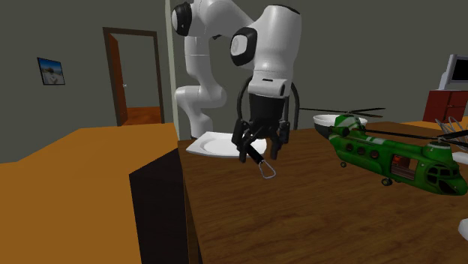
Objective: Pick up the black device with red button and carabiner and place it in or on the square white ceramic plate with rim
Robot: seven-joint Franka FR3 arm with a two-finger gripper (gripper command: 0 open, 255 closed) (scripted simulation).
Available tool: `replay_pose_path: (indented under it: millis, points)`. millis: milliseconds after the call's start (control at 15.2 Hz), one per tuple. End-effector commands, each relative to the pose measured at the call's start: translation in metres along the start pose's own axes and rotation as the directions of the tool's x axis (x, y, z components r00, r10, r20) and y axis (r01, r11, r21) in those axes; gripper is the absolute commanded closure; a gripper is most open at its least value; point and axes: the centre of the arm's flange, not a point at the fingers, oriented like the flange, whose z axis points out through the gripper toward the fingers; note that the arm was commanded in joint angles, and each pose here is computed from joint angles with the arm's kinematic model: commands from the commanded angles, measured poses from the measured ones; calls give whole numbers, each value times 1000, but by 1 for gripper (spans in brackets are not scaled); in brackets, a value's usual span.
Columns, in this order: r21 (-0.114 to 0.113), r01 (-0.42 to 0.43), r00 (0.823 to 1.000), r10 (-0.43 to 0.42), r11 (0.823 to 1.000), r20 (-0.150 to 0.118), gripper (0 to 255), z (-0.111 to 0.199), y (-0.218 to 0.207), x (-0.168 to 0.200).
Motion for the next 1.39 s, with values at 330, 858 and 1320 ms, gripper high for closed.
replay_pose_path:
  millis: [330,858,1320]
  points:
    - [0,0,1000,0,1000,0,0,2,0,0]
    - [0,0,1000,0,1000,0,255,2,0,0]
    - [0,0,1000,0,1000,0,255,-24,2,-2]
